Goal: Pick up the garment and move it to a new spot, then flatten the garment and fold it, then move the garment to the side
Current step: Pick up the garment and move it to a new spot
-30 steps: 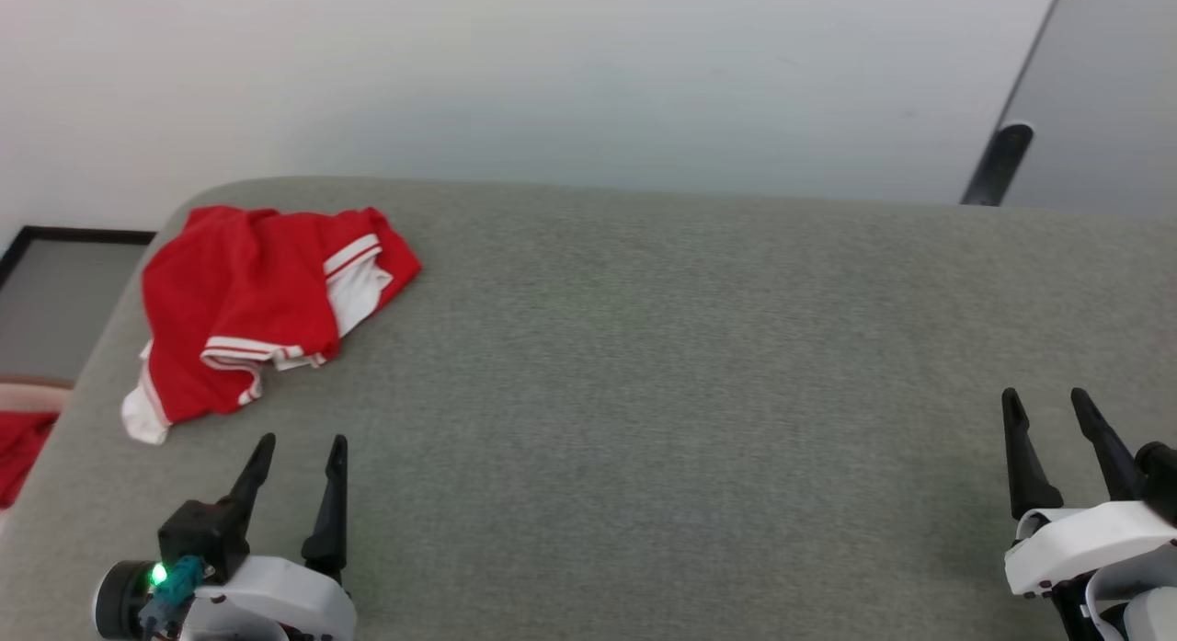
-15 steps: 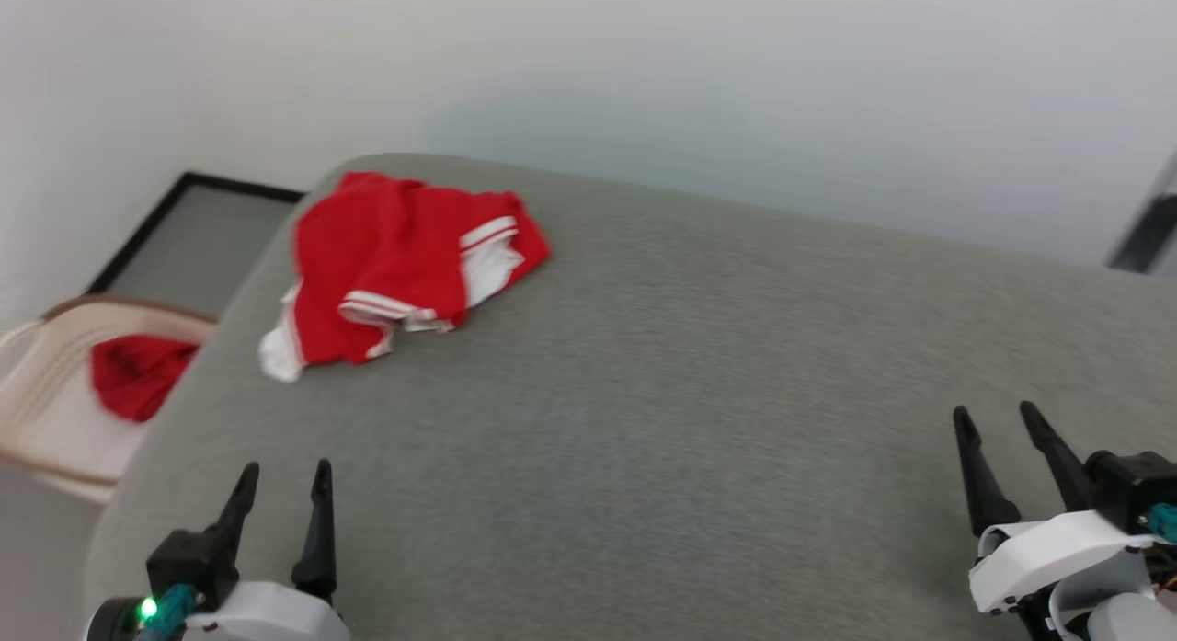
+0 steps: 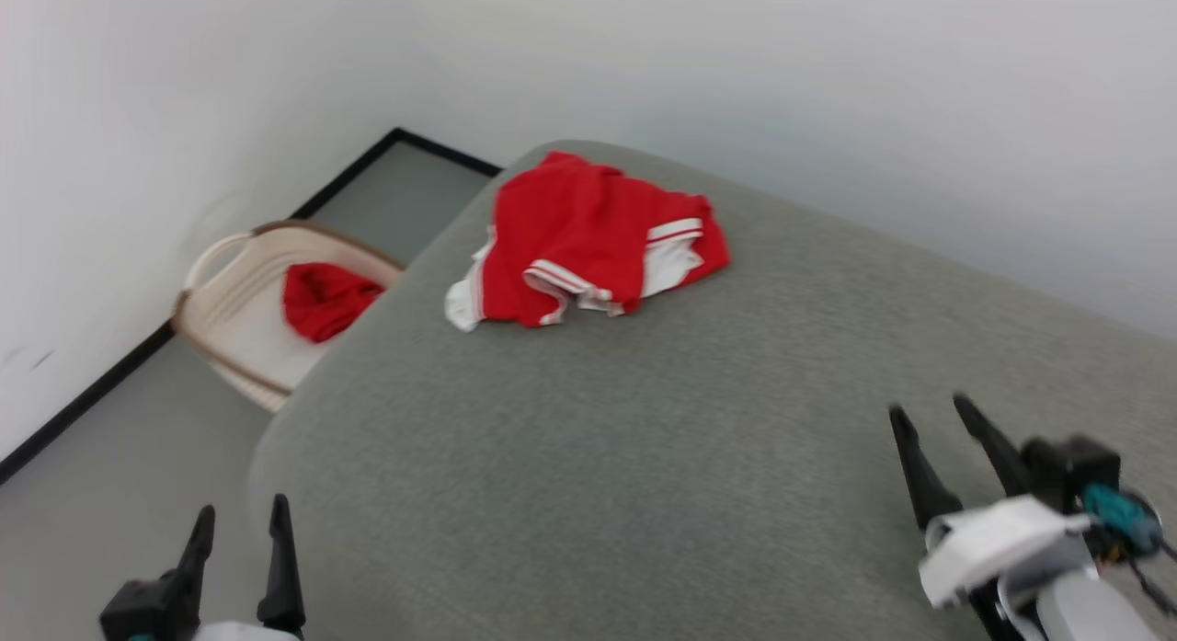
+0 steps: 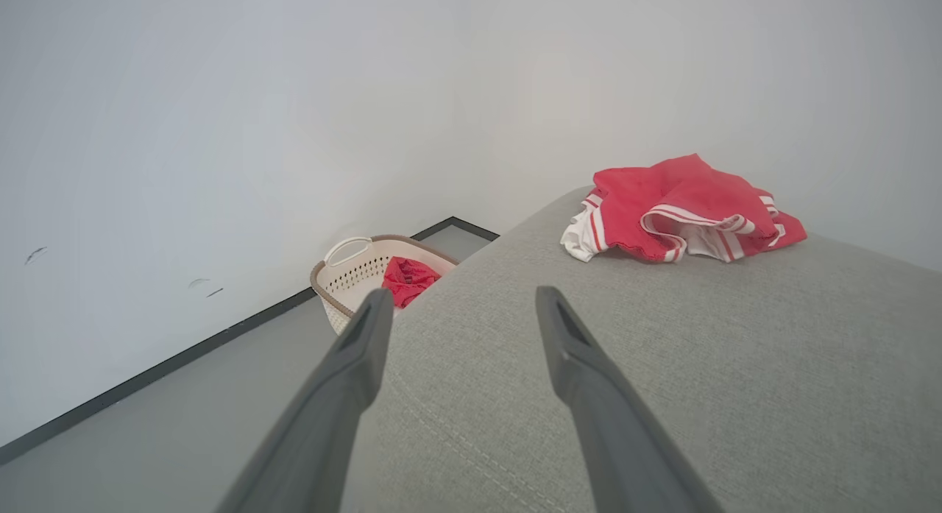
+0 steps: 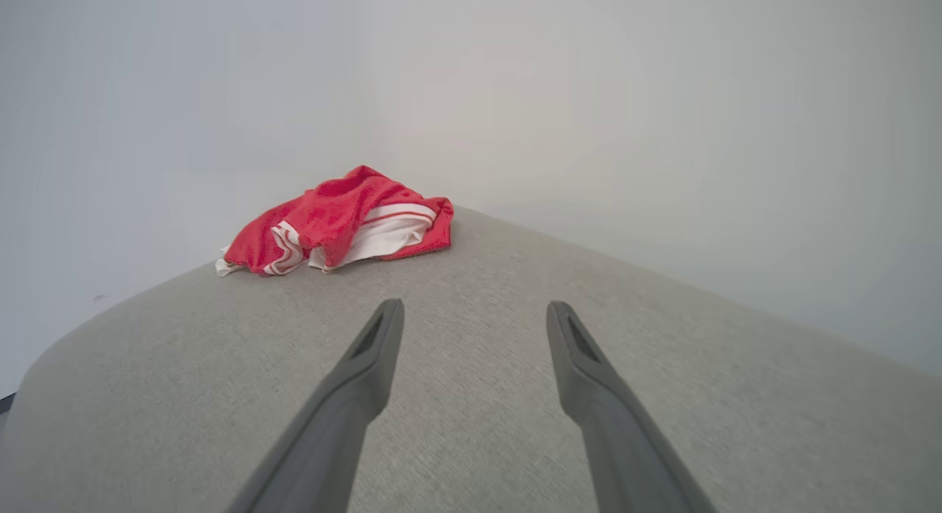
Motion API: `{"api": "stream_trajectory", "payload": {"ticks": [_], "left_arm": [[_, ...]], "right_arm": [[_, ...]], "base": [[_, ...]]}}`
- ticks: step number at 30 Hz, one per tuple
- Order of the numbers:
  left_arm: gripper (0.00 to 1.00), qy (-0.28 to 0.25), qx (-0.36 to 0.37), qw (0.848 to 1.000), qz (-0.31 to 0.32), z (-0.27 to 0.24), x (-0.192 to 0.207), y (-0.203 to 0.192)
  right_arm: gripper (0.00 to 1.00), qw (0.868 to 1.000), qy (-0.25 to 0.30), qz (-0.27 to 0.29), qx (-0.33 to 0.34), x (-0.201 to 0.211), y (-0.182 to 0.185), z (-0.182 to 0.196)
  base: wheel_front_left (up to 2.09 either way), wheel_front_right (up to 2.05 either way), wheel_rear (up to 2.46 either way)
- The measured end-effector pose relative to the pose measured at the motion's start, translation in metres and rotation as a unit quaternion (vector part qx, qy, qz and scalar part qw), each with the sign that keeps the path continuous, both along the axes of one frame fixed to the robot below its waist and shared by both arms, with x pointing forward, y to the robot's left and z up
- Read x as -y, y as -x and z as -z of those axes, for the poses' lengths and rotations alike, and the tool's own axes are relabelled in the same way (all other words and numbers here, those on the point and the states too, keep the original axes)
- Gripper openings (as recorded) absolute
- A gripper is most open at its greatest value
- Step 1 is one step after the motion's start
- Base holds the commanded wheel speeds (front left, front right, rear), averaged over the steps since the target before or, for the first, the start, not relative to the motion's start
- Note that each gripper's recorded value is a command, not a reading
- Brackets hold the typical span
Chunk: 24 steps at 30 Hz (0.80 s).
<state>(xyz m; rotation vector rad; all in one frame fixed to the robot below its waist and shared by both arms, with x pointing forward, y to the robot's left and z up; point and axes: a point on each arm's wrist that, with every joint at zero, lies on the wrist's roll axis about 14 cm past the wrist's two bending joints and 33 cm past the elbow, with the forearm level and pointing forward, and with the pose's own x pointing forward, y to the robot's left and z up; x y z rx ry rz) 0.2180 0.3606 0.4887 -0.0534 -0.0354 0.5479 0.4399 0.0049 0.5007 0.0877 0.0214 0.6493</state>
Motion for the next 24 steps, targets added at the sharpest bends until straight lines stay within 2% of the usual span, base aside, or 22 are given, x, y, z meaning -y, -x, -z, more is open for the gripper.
{"api": "stream_trajectory", "payload": {"ticks": [3, 7, 14, 20, 24], "left_arm": [[1.0, 0.005, 0.01, 0.999, -0.042, -0.003, -0.009, 0.022], [1.0, 0.011, 0.008, 0.997, -0.081, -0.002, -0.014, 0.043], [1.0, 0.013, -0.001, 0.994, -0.111, 0.001, -0.014, 0.062], [1.0, 0.01, 0.004, 0.996, -0.091, -0.002, -0.01, 0.052], [1.0, -0.007, 0.02, 0.999, -0.042, -0.02, -0.009, 0.02]], "right_arm": [[1.0, 0.999, -0.002, -0.044, 0.016, -0.034, -0.005, -0.014], [1.0, 0.996, 0.001, -0.089, 0.011, -0.068, -0.005, -0.01], [1.0, 0.992, -0.004, -0.127, -0.01, -0.097, -0.003, 0.0], [1.0, 0.993, -0.006, -0.12, -0.014, -0.092, -0.007, 0.001], [1.0, 0.995, -0.016, -0.094, -0.016, -0.077, -0.016, -0.001]], "base": [[0.0, 0.0, 0.0], [0.0, 0.0, 0.0], [-0.02, -0.02, -0.02], [0.0, 0.0, 0.0], [0.0, 0.0, 0.0]]}}
